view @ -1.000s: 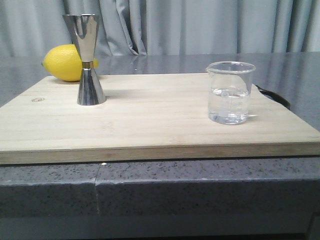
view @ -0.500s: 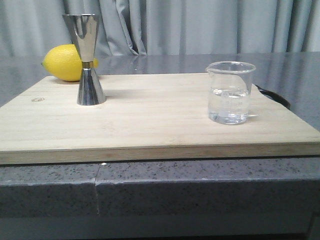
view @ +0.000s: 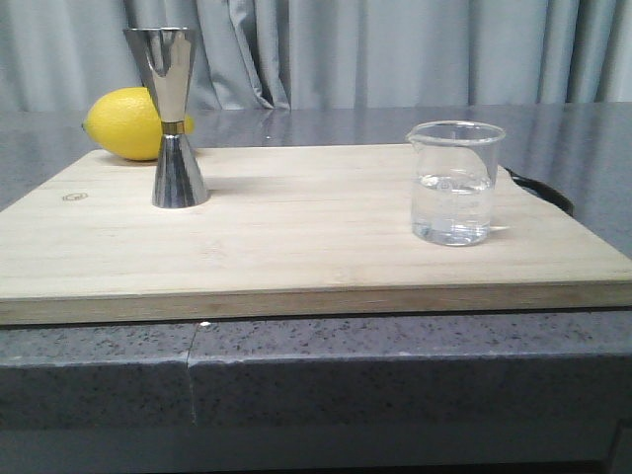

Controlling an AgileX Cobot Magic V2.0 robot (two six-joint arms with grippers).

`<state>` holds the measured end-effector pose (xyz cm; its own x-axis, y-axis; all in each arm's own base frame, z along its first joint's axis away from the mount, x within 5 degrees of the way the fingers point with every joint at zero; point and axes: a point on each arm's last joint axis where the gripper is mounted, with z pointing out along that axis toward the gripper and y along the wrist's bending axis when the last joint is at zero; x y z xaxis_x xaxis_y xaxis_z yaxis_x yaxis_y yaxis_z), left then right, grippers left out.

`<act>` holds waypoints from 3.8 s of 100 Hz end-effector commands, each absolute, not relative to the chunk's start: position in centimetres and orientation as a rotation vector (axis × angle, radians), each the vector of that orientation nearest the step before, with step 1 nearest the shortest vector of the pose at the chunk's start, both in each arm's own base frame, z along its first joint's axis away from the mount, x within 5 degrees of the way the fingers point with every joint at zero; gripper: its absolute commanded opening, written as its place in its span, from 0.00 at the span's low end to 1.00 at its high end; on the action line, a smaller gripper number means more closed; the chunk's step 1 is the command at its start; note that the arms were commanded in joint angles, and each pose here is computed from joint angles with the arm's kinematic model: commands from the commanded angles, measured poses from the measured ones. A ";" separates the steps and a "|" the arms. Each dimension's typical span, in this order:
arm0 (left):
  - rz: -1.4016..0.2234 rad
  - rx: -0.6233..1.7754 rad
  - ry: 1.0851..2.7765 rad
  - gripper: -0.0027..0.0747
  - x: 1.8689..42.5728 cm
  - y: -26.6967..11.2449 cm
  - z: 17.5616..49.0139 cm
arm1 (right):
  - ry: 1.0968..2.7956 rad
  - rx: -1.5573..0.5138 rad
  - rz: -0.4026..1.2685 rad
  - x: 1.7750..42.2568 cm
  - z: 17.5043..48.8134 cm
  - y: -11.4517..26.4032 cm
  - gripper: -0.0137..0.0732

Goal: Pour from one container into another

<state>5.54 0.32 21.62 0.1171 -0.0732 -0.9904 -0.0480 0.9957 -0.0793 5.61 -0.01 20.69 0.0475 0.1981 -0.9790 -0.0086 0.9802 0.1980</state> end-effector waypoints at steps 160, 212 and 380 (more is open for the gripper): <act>-0.416 -0.047 1.829 0.06 13.0 -2.8 33.3 | 1.876 0.104 0.151 13.4 31.3 0.5 0.15; -0.453 0.261 1.839 0.74 14.8 -6.5 32.3 | 1.837 0.074 0.193 13.5 31.6 1.1 0.58; -0.402 0.426 1.680 0.74 21.0 -16.9 26.0 | 1.835 0.027 0.226 15.3 30.4 2.1 0.58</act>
